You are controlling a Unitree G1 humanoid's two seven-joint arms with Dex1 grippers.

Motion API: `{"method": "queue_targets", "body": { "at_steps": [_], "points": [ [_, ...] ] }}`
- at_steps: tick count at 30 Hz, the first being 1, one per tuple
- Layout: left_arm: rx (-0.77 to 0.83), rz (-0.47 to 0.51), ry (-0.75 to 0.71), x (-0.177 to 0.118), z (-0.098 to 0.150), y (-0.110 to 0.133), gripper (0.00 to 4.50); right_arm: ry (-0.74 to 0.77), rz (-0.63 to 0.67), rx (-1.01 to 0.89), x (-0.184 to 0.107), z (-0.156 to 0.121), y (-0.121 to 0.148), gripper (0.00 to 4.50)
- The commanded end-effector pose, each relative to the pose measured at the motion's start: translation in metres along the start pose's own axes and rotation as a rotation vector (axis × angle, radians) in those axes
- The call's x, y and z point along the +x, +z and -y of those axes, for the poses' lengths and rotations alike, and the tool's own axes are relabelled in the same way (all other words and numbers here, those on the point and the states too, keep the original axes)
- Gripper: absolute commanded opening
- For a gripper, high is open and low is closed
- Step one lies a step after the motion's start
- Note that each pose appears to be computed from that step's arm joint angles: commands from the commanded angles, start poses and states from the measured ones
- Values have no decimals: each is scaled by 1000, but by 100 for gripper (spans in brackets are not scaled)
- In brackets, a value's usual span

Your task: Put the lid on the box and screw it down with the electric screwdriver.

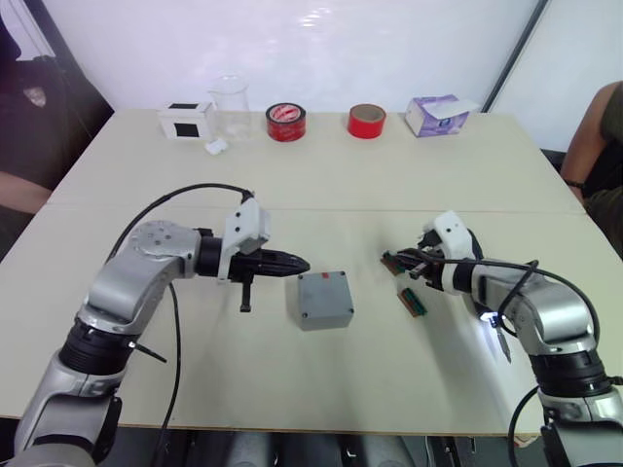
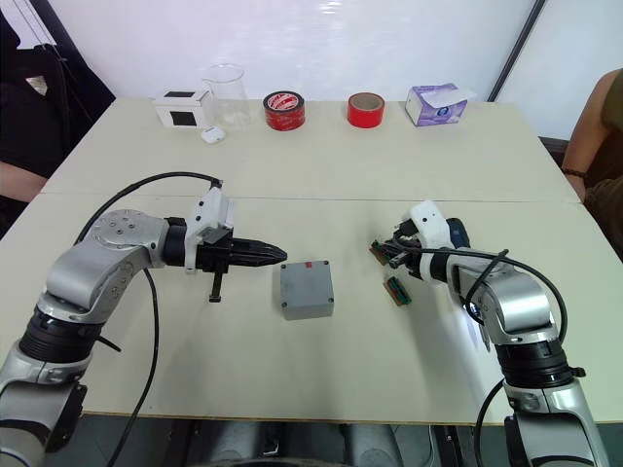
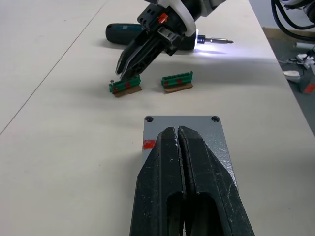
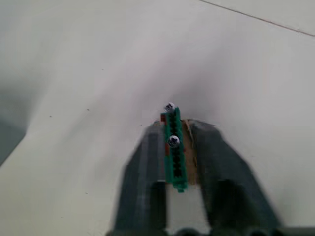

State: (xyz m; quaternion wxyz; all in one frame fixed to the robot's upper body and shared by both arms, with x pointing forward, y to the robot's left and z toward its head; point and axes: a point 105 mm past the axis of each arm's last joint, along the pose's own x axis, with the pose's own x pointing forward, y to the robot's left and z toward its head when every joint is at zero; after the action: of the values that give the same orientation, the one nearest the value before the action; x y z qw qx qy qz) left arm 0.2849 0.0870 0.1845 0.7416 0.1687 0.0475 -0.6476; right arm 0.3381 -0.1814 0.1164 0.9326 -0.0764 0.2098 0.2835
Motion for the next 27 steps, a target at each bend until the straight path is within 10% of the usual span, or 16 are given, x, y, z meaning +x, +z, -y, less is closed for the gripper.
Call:
{"method": "queue_targets", "body": {
  "at_steps": [1, 19, 27],
  "points": [
    [43, 22, -9, 0, 4, 10, 0, 10, 23, -25, -1, -2, 9, 7],
    [28, 16, -9, 0, 6, 6, 0, 46, 100, -59, -26, -13, 45, 7],
    [16, -19, 7, -6, 3, -5, 0, 221, 115, -189, -36, -59, 74, 7]
  ]
}}
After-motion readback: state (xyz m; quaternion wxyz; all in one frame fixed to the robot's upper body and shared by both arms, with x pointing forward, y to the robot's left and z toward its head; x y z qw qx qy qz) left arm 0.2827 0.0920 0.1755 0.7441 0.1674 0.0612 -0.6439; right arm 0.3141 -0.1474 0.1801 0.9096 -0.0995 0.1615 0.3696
